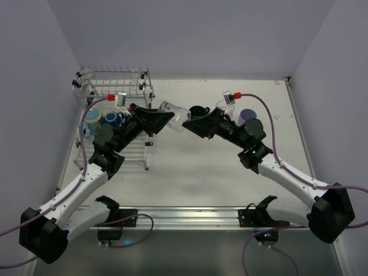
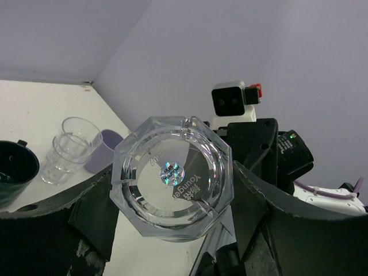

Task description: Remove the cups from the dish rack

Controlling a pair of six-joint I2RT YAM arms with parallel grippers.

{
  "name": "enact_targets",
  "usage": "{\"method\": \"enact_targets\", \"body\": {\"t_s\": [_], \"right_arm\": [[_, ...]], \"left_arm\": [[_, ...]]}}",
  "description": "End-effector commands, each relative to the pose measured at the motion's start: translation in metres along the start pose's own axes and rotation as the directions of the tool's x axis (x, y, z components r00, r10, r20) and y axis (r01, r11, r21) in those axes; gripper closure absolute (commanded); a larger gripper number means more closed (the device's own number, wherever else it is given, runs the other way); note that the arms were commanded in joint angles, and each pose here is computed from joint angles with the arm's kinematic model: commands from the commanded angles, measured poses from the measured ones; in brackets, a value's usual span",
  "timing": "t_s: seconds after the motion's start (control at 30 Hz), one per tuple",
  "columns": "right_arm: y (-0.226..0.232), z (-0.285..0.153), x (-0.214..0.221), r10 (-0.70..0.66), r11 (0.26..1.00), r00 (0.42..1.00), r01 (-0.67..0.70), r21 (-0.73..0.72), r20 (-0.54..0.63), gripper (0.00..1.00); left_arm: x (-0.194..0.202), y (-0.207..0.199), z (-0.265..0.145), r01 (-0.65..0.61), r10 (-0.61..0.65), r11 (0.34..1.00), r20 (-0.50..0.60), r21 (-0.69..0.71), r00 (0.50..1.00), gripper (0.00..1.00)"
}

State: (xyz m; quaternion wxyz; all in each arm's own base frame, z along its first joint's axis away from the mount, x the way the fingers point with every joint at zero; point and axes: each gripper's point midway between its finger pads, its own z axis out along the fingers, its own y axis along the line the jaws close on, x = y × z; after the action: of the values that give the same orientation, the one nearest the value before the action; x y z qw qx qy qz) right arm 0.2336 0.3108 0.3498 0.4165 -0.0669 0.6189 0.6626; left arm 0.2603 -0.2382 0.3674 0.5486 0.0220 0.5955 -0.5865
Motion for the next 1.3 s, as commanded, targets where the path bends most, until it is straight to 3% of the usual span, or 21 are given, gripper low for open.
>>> {"method": "enact_targets", "body": {"t_s": [0.0,0.23,0.27,0.33,0.4,0.43,0.47,0.53,0.73,0.77,0.93,1.1,1.13,1.27], "right_arm": [[0.038,0.009,-0.018,-0.066,0.990,0.997,0.072,-0.123,0.048,0.44],[0.033,0.020,-0.009,-0.049,0.983,0.999,0.050,-0.179,0.008,0.61],[0.038,0.019,-0.010,-0.041,0.978,0.999,0.043,-0.205,0.015,0.72],[0.031,0.016,-0.008,-0.024,0.980,0.999,0.029,-0.198,0.031,0.85],[0.027,0.009,-0.005,-0.029,0.982,0.998,0.038,-0.184,0.051,0.99],[0.025,0.007,-0.008,-0.035,0.985,0.997,0.047,-0.167,0.073,1.00],[0.022,0.004,-0.008,-0.064,0.988,0.995,0.074,-0.137,0.075,1.00],[0.013,0.002,-0.006,-0.100,0.992,0.993,0.105,-0.075,0.058,1.00],[-0.020,-0.017,-0.023,-0.292,0.934,0.955,0.296,0.203,-0.049,1.00],[-0.044,-0.032,-0.020,-0.311,0.889,0.941,0.338,0.309,-0.135,1.00],[-0.075,-0.081,-0.096,-0.429,0.647,0.872,0.478,0.593,-0.234,1.00],[-0.078,-0.114,-0.143,-0.407,0.479,0.856,0.498,0.723,-0.319,1.00],[-0.096,-0.115,-0.144,-0.374,0.436,0.853,0.508,0.742,-0.364,1.00],[-0.114,-0.115,-0.148,-0.272,0.377,0.852,0.522,0.765,-0.447,1.00]], "left_arm": [[-0.009,-0.020,0.004,-0.011,0.005,0.995,0.057,0.100,0.998,0.80],[0.012,-0.016,0.010,0.005,-0.007,0.994,0.010,0.113,1.000,0.78],[0.013,-0.015,0.010,0.004,-0.005,0.994,0.007,0.114,1.000,0.75],[0.013,-0.014,0.008,-0.011,0.010,0.995,0.008,0.103,1.000,0.68],[0.010,-0.009,0.004,-0.037,0.037,0.998,0.009,0.049,0.999,0.42],[0.006,-0.011,0.004,-0.088,0.088,0.995,0.013,0.036,0.996,0.32],[0.000,-0.014,0.000,-0.116,0.116,0.993,0.022,0.023,0.993,0.16],[-0.005,-0.003,-0.004,-0.186,0.186,0.980,-0.005,-0.072,0.983,0.01],[-0.032,0.013,-0.042,-0.376,0.381,0.878,-0.044,-0.296,0.924,0.00],[-0.035,0.016,-0.049,-0.397,0.402,0.857,-0.056,-0.328,0.914,0.00],[-0.031,0.042,-0.091,-0.510,0.473,0.732,-0.201,-0.452,0.858,0.00],[-0.017,0.064,-0.112,-0.566,0.485,0.666,-0.294,-0.486,0.823,0.00],[-0.013,0.071,-0.116,-0.580,0.489,0.650,-0.313,-0.491,0.814,0.00],[-0.015,0.073,-0.124,-0.596,0.521,0.628,-0.299,-0.500,0.799,0.00]]}}
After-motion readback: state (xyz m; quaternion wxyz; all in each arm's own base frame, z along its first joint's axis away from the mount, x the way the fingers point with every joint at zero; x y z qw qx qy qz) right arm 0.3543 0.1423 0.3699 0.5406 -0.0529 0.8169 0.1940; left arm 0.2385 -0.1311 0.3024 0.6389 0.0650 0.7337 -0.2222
